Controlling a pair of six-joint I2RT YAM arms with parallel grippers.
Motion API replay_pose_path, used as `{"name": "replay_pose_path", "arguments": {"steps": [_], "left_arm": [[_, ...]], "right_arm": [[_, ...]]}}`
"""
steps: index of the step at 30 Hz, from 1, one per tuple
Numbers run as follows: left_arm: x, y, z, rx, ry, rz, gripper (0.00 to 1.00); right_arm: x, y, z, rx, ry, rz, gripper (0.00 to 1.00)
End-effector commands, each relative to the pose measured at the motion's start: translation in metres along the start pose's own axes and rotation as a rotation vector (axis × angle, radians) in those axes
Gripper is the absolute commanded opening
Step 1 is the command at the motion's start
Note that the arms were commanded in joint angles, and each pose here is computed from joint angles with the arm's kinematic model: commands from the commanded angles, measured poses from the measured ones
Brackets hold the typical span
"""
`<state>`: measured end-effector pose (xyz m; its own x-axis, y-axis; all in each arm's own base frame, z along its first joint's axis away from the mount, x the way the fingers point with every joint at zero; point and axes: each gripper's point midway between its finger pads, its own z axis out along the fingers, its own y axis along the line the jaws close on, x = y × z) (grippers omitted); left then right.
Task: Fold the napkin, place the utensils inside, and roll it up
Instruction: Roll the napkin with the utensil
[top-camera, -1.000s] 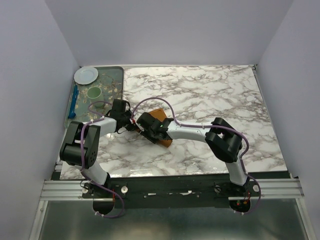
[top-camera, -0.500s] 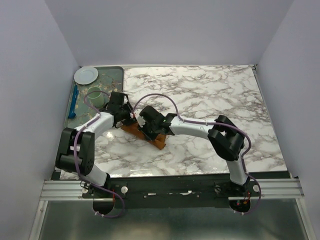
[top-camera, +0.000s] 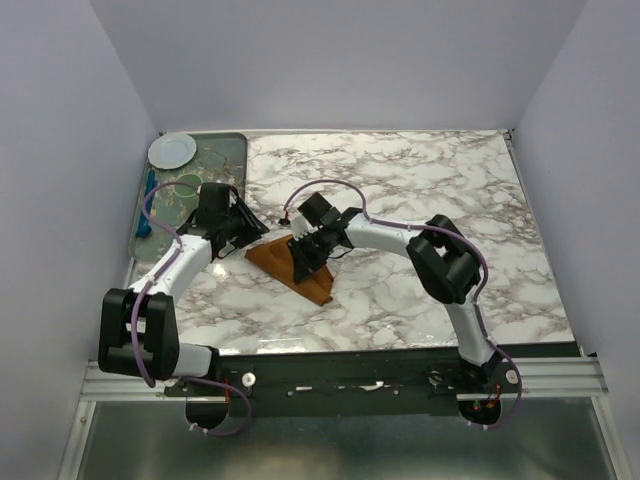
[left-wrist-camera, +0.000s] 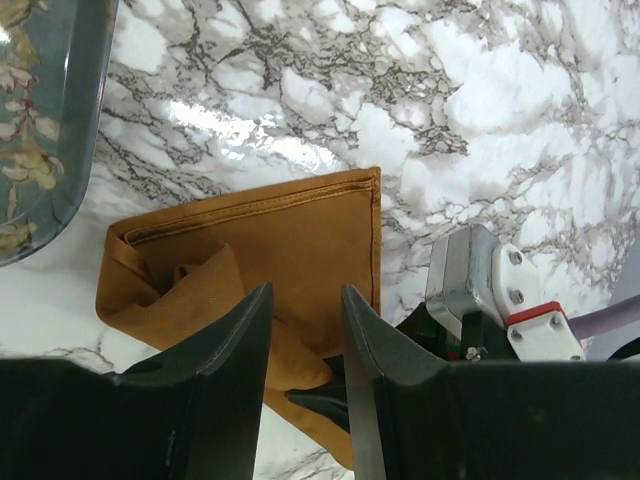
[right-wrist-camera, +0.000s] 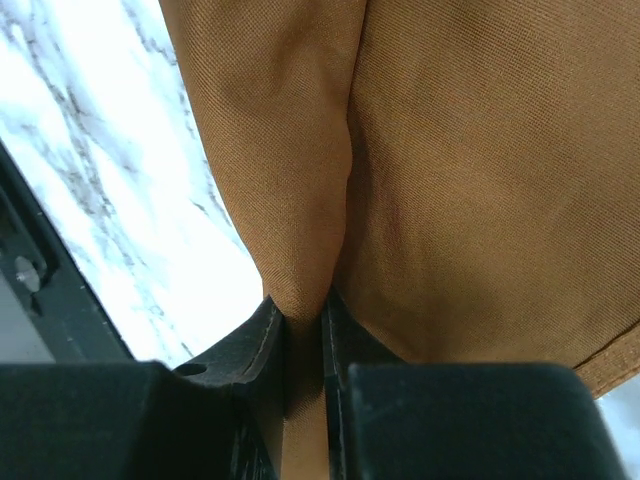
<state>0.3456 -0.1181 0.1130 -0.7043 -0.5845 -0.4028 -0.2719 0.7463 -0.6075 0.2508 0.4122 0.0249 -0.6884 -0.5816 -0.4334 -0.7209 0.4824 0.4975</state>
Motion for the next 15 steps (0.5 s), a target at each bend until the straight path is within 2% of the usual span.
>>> {"name": "replay_pose_path", "arguments": {"steps": [1,9,15], "left_arm": [[0.016,0.0,-0.005,0.044,0.046,-0.016,0.42],[0.045,0.014,0.003,0.054,0.12,-0.036,0.34],[0.061,0.042,0.026,-0.022,0.156,-0.065,0.31]], "right_arm": [[0.027,0.007,0.013,-0.071,0.118,0.079,0.23],[0.027,0.002,0.011,-0.192,0.135,0.182,0.31],[0.024,-0.006,0.002,-0.126,0.129,0.163,0.41]]}}
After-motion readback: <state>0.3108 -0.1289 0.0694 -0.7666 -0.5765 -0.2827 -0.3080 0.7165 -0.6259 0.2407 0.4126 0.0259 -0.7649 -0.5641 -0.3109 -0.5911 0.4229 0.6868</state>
